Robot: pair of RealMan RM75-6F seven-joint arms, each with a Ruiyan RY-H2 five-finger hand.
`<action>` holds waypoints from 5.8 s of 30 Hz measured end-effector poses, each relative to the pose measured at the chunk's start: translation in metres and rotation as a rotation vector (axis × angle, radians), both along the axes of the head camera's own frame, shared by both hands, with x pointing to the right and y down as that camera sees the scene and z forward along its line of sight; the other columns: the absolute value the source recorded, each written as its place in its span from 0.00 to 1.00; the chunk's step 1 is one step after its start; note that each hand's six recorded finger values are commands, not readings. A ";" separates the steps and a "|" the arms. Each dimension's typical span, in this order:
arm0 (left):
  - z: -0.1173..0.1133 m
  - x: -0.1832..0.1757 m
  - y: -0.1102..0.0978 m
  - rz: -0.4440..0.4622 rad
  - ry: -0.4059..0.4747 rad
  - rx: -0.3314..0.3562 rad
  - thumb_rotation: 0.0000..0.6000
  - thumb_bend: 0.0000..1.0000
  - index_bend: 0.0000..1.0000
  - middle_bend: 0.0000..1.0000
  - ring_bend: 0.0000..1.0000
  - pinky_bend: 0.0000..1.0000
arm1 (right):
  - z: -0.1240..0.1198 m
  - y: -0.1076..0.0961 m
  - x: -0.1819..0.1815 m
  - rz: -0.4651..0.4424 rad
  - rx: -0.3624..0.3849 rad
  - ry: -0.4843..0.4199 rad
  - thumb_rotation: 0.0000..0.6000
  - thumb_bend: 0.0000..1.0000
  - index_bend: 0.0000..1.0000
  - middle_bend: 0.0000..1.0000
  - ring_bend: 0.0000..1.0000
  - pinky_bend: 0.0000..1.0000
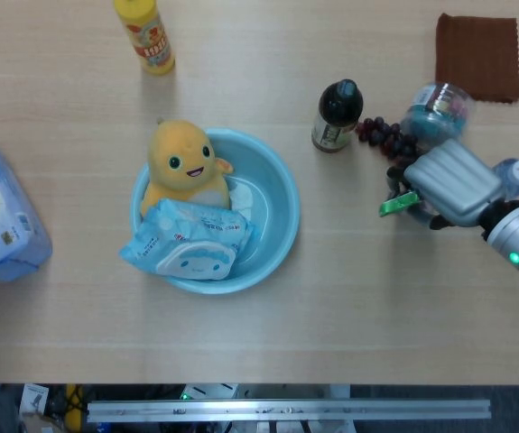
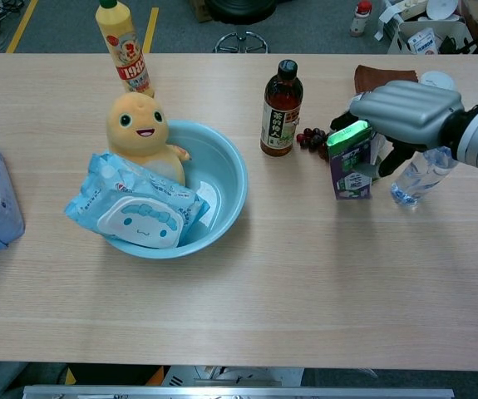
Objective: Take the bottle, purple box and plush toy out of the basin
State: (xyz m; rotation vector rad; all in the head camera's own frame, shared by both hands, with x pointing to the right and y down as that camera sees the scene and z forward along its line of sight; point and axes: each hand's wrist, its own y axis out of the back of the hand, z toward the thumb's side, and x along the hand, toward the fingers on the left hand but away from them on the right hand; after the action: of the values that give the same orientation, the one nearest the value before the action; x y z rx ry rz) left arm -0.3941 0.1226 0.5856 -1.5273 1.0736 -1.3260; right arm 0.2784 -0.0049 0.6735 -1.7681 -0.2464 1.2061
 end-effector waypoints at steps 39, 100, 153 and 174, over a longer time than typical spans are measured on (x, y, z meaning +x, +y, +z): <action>0.011 0.065 -0.072 0.238 0.138 -0.060 1.00 0.28 0.01 0.10 0.10 0.13 | -0.117 -0.006 0.055 0.215 0.309 -0.286 1.00 0.37 0.10 0.24 0.26 0.48; 0.112 0.217 -0.161 0.447 0.054 -0.417 1.00 0.25 0.17 0.16 0.28 0.52 | -0.118 -0.003 0.092 0.298 0.293 -0.302 1.00 0.37 0.11 0.25 0.27 0.48; 0.037 0.107 -0.221 0.158 0.266 0.022 1.00 0.27 0.51 0.46 0.55 0.79 | -0.117 0.002 0.100 0.343 0.283 -0.343 1.00 0.37 0.12 0.26 0.27 0.48; 0.074 0.077 -0.184 0.140 0.074 -0.086 1.00 0.27 0.08 0.08 0.00 0.22 | -0.117 0.008 0.127 0.415 0.293 -0.324 1.00 0.37 0.12 0.26 0.27 0.48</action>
State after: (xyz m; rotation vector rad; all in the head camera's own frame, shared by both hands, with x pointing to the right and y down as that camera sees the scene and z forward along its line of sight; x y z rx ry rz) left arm -0.3173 -0.0617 0.6594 -1.6944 0.9471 -1.2418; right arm 0.4053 0.0035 0.5562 -1.6885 -0.9706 1.0872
